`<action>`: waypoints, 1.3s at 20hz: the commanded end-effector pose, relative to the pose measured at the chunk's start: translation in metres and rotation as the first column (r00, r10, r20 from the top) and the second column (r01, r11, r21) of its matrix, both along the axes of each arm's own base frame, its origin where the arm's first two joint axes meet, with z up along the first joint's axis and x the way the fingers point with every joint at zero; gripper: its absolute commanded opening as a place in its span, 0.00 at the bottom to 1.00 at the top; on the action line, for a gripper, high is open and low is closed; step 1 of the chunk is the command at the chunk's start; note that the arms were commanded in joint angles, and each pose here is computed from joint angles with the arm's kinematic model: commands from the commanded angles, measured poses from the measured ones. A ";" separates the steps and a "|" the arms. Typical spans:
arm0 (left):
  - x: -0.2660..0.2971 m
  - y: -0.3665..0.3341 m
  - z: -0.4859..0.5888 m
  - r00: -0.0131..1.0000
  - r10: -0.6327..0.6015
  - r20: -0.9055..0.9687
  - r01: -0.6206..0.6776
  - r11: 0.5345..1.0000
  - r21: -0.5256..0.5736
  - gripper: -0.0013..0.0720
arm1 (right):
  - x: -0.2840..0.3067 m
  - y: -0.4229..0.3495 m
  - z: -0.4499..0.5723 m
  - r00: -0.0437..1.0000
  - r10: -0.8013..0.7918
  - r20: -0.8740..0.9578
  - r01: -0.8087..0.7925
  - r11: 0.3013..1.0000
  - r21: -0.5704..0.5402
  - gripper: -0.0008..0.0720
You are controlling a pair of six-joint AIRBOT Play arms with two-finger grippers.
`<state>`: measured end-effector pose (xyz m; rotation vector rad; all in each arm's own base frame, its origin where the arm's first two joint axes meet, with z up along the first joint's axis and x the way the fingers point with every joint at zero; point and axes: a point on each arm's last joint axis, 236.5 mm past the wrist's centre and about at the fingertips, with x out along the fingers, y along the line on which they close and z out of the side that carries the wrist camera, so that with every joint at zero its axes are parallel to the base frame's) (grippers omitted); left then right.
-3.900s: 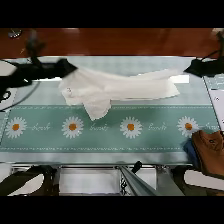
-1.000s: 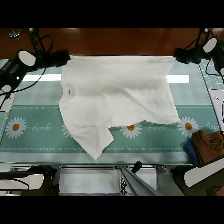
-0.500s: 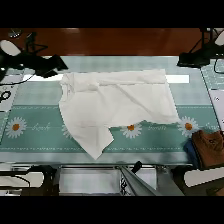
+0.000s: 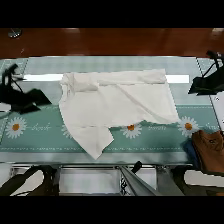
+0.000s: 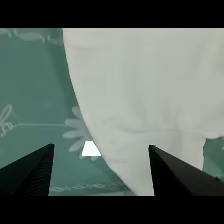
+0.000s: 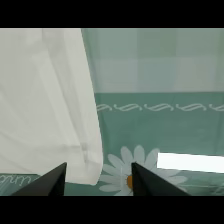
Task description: Fold the shirts.
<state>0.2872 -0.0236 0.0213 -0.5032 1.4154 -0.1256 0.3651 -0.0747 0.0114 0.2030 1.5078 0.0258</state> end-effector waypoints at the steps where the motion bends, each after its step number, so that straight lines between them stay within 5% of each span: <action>1: -0.058 -0.032 -0.047 0.998 0.043 -0.048 -0.048 0.994 -0.101 1.00 | -0.023 0.012 -0.023 0.999 -0.016 -0.034 0.019 0.996 0.084 0.69; 6: -0.104 -0.053 -0.104 0.983 0.097 -0.158 -0.120 0.982 -0.148 1.00 | -0.010 0.028 -0.027 0.999 -0.022 0.028 0.017 0.988 0.154 0.69; 15: -0.056 -0.073 -0.114 0.984 0.176 0.026 -0.169 0.972 -0.160 0.99 | -0.007 0.027 -0.027 0.999 -0.016 0.043 0.010 0.989 0.149 0.69; 17: -0.056 -0.080 -0.122 0.986 0.169 0.004 -0.166 0.972 -0.166 0.78 | -0.007 0.027 -0.027 0.999 -0.016 0.042 0.010 0.989 0.149 0.69; 19: -0.053 -0.088 -0.129 0.984 0.179 -0.014 -0.179 0.968 -0.177 0.73 | -0.007 0.027 -0.027 0.999 -0.016 0.040 0.010 0.989 0.150 0.69; 20: -0.051 -0.092 -0.134 0.981 0.191 -0.024 -0.192 0.964 -0.183 0.51 | -0.008 0.027 -0.027 0.999 -0.015 0.037 0.010 0.989 0.150 0.69; 21: -0.051 -0.095 -0.138 0.979 0.199 -0.036 -0.202 0.962 -0.186 0.14 | -0.010 0.028 -0.027 1.000 -0.012 0.028 0.008 0.988 0.153 0.69; 22: -0.052 -0.096 -0.141 0.979 0.197 -0.048 -0.202 0.962 -0.185 0.05 | -0.014 0.028 -0.027 1.000 -0.006 0.013 0.004 0.988 0.153 0.69; 26: -0.059 -0.100 -0.142 0.992 0.117 -0.037 -0.122 0.975 -0.186 0.05 | -0.042 0.026 -0.045 0.998 0.020 -0.063 -0.008 0.983 0.185 0.69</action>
